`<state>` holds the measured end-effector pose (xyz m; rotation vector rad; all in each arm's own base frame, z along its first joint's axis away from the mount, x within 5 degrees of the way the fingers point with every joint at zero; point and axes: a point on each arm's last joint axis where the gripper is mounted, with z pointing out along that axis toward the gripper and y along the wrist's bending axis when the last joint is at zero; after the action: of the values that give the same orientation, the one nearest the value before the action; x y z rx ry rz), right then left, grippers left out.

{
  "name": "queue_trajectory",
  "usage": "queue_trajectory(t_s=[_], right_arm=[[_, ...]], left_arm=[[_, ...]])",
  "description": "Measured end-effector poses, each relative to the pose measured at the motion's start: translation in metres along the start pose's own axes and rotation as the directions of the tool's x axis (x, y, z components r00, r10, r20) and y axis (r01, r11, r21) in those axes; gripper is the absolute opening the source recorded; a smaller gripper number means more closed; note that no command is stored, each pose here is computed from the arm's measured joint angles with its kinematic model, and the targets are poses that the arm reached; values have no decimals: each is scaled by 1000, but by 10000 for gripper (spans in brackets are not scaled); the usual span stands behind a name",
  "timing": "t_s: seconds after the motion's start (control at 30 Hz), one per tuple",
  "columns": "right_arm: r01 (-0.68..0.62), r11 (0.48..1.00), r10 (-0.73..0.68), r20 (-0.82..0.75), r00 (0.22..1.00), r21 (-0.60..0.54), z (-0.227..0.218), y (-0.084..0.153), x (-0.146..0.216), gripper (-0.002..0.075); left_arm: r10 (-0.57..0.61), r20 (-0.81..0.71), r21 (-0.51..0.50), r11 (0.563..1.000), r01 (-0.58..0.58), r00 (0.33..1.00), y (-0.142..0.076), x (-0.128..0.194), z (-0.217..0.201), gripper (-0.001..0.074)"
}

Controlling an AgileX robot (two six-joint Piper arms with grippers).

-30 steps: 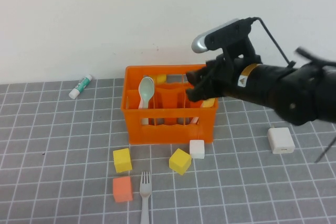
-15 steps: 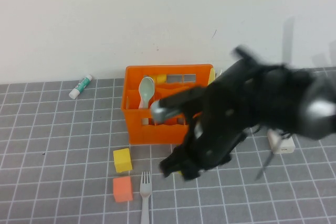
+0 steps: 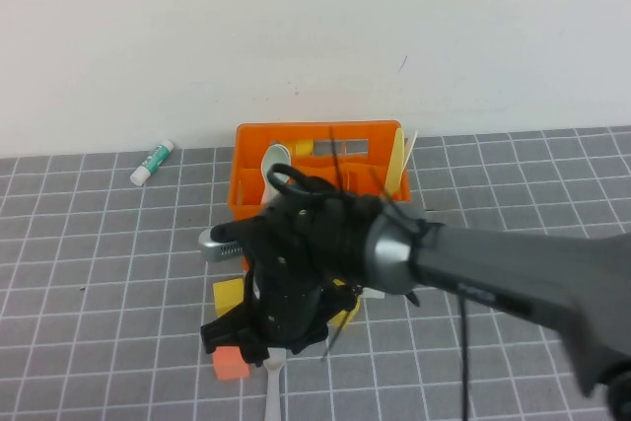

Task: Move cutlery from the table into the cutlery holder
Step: Pick up the fork

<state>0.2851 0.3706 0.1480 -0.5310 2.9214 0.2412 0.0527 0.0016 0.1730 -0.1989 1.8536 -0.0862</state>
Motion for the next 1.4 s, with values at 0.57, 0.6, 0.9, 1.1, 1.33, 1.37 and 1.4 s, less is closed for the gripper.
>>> queue_trajectory(t_s=[0.57, 0.6, 0.9, 1.1, 1.33, 1.37, 1.4], right_arm=[[-16, 999, 19, -105, 994, 35, 47, 4, 2, 337], [-19, 999, 22, -104, 994, 30, 48, 5, 2, 337], [-19, 999, 22, -103, 994, 30, 52, 5, 2, 329], [-4, 999, 8, -112, 994, 35, 54, 4, 2, 180], [8, 1000, -7, -124, 992, 9, 51, 7, 3, 122], [21, 1000, -21, -118, 993, 0, 47, 8, 2, 122], [36, 999, -37, -110, 993, -8, 42, 8, 1, 122]], left_arm=[[0, 0, 0, 1000, 0, 1000, 0, 0, 0, -1], [0, 0, 0, 1000, 0, 1000, 0, 0, 0, -1], [0, 0, 0, 1000, 0, 1000, 0, 0, 0, -1], [4, 0, 0, 1000, -4, 1000, 0, 0, 0, -1], [2, 0, 0, 1000, -2, 1000, 0, 0, 0, -1], [2, 0, 0, 1000, -2, 1000, 0, 0, 0, -1], [2, 0, 0, 1000, -2, 1000, 0, 0, 0, -1]])
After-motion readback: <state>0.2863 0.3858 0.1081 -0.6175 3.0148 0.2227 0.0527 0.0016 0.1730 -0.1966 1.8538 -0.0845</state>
